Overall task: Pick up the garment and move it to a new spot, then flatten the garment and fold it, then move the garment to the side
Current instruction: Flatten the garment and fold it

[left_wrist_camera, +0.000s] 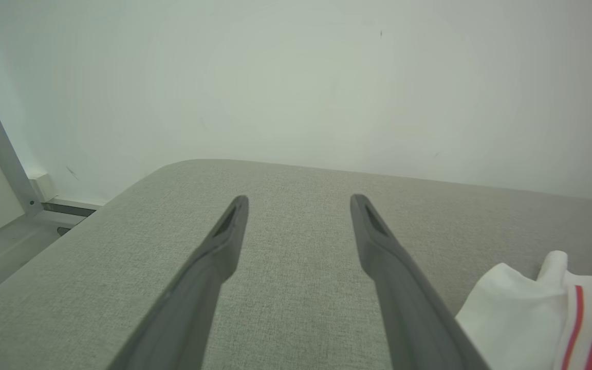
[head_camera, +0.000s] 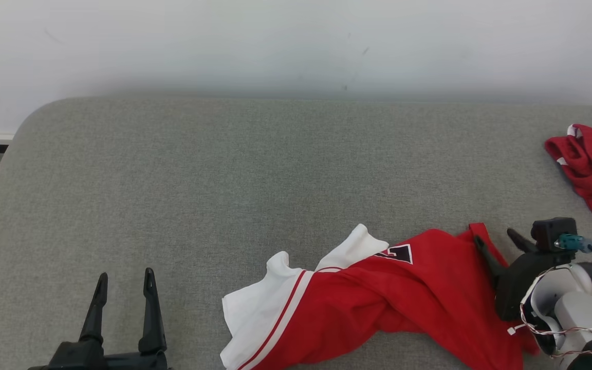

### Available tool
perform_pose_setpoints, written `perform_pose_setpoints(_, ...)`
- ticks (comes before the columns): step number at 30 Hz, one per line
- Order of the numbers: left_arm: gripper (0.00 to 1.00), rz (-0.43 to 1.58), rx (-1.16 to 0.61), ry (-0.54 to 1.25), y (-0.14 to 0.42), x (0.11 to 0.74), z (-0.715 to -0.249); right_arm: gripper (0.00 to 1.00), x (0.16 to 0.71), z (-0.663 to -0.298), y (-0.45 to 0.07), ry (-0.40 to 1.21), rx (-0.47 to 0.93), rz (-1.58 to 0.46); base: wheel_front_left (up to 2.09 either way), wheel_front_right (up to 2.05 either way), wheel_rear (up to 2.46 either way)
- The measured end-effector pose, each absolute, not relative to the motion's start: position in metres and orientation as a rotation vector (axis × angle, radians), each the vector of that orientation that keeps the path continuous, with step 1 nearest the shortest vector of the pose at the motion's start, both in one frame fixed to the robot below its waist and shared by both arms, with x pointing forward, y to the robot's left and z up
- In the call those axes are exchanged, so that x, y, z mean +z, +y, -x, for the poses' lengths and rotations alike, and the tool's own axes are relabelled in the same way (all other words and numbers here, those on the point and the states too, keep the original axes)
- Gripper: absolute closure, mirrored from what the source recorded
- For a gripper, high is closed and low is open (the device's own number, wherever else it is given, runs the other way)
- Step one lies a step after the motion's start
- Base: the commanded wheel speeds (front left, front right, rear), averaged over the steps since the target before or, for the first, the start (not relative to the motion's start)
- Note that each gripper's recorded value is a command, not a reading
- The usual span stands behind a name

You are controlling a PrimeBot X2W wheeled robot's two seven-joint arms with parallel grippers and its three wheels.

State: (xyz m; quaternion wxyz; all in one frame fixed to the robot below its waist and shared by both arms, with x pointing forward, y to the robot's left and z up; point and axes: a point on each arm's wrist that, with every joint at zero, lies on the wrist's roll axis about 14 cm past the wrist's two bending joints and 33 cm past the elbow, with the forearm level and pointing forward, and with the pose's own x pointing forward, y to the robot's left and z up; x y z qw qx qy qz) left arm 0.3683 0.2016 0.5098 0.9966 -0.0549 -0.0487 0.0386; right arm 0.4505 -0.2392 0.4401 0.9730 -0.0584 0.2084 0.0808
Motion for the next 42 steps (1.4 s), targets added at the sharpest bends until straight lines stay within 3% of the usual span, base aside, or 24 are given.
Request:
perform_pose_setpoints(10,0.00,0.107,0.091,-0.095,0.205,0.509,-0.369,0.00,0.393,-0.429,-0.238,0.631,0.146,0.068,0.00,0.00,0.00)
perform_pose_setpoints(11,0.00,0.108,0.088,-0.095,0.204,0.509,-0.370,0.58,0.392,-0.428,-0.236,0.642,0.150,0.066,0.00,0.00,0.00)
perform_pose_setpoints(12,0.00,0.108,0.085,-0.096,0.203,0.509,-0.370,1.00,0.392,-0.427,-0.234,0.642,0.156,0.062,0.00,0.00,0.00)
perform_pose_setpoints(17,0.00,0.105,0.076,-0.103,0.201,0.512,-0.373,1.00,0.411,-0.437,-0.224,0.559,0.189,0.044,0.00,0.00,0.00)
perform_pose_setpoints(31,0.00,0.098,0.099,-0.095,0.210,0.509,-0.369,1.00,0.567,-0.539,-0.218,0.041,0.192,0.048,0.00,0.00,0.00)
perform_pose_setpoints(35,0.00,0.100,0.116,-0.092,0.214,0.508,-0.366,1.00,0.561,-0.547,-0.219,0.080,0.180,0.049,0.00,0.00,0.00)
perform_pose_setpoints(36,0.00,0.100,0.119,-0.091,0.215,0.508,-0.366,0.85,0.555,-0.547,-0.218,0.099,0.180,0.053,0.00,0.00,0.00)
perform_pose_setpoints(37,0.00,0.100,0.121,-0.089,0.215,0.507,-0.365,0.00,0.552,-0.548,-0.219,0.107,0.178,0.058,0.00,0.00,0.00)
perform_pose_setpoints(42,0.00,0.102,0.127,-0.089,0.216,0.507,-0.364,0.00,0.553,-0.548,-0.220,0.075,0.174,0.080,0.00,0.00,0.00)
